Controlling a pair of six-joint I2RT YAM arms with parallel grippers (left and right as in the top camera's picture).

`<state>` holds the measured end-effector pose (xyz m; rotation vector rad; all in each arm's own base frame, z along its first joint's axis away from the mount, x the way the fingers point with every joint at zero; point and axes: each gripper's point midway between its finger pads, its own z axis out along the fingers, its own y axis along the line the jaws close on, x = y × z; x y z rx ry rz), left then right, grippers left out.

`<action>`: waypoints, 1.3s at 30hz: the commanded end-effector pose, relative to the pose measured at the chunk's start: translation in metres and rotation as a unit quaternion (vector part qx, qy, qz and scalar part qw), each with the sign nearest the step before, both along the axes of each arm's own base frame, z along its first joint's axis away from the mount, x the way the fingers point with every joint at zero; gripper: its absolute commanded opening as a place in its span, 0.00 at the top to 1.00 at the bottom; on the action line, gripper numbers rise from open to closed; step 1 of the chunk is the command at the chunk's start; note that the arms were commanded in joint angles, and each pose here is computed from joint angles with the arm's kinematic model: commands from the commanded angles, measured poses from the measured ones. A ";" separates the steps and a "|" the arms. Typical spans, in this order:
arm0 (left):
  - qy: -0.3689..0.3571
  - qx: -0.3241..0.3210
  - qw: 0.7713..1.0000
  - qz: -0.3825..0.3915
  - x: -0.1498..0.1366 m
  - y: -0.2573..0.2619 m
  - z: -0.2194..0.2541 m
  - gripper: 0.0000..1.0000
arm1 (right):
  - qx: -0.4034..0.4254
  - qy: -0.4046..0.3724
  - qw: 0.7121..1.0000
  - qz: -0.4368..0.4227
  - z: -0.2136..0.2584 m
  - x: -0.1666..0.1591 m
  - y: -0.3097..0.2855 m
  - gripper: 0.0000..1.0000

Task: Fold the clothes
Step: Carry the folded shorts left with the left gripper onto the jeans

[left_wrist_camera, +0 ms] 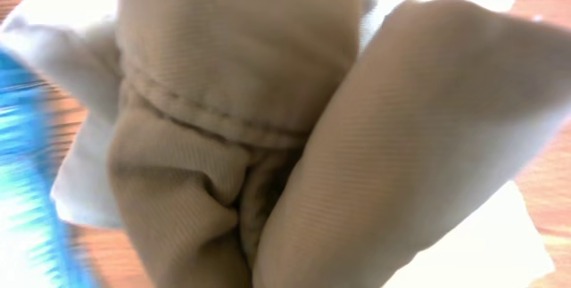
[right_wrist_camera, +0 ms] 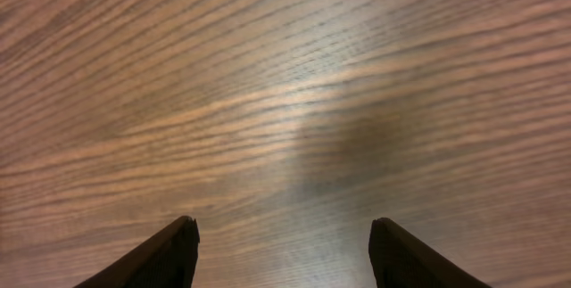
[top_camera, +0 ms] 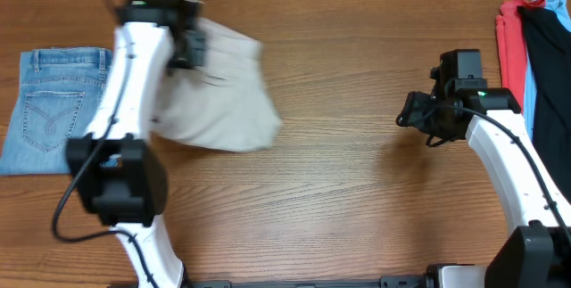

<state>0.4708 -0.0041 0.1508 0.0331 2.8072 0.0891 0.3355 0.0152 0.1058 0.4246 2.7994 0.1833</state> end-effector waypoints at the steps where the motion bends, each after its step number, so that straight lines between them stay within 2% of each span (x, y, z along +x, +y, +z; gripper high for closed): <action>1: -0.021 0.080 0.997 0.002 -0.001 0.054 0.024 0.96 | -0.009 -0.003 1.000 0.004 0.006 -0.001 -0.004 0.35; 9: -0.038 0.105 0.991 0.068 -0.004 0.144 0.031 0.96 | -0.009 0.008 1.000 0.004 0.005 -0.006 -0.004 0.35; 14: -0.061 0.117 0.987 0.093 -0.004 0.182 0.038 0.96 | -0.008 0.008 1.000 0.004 0.005 -0.006 -0.004 0.35; 23: -0.095 0.143 0.979 0.110 -0.002 0.228 0.050 0.96 | -0.008 0.010 1.000 0.002 0.004 -0.007 -0.004 0.35; 31: -0.108 0.162 0.979 0.064 0.006 0.252 0.047 0.96 | -0.008 0.008 1.000 0.002 0.005 -0.006 -0.004 0.35; 39: -0.129 0.180 0.971 0.094 0.003 0.290 0.051 0.96 | -0.008 0.008 1.000 0.002 0.005 -0.006 -0.004 0.35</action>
